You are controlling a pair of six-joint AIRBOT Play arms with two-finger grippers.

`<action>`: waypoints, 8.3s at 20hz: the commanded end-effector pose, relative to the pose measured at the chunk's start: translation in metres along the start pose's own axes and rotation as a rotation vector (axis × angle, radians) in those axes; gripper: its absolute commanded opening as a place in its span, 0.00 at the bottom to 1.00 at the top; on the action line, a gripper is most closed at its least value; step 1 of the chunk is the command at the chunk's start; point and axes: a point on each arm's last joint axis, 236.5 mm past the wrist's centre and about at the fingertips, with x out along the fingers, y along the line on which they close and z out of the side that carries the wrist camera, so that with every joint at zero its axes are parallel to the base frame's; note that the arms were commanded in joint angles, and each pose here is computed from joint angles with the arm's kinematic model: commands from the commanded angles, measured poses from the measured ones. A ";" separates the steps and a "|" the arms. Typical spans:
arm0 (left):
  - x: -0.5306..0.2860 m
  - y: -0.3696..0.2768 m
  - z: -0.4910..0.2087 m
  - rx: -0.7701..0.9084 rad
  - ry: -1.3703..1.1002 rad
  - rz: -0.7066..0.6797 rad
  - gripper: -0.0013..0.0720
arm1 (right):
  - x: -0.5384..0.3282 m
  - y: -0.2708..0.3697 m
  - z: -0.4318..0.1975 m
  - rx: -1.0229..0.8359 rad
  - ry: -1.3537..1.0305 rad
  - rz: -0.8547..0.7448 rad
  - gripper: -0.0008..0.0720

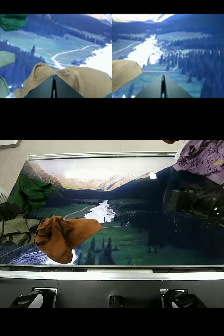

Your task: Fold the clothes and pants, and hang the long-sleeved shirts on hangers.

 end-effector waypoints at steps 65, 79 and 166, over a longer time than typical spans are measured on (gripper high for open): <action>0.092 -0.136 -0.128 -0.311 0.405 -0.464 0.85 | 0.004 -0.004 0.000 0.022 0.003 -0.018 0.13; 0.072 -0.288 -0.318 -0.503 0.693 -0.377 0.85 | 0.040 -0.013 -0.004 0.055 0.058 -0.058 0.13; -0.041 -0.168 0.129 -0.349 -0.433 -0.407 0.04 | 0.152 -0.015 0.112 0.384 -0.210 0.296 0.04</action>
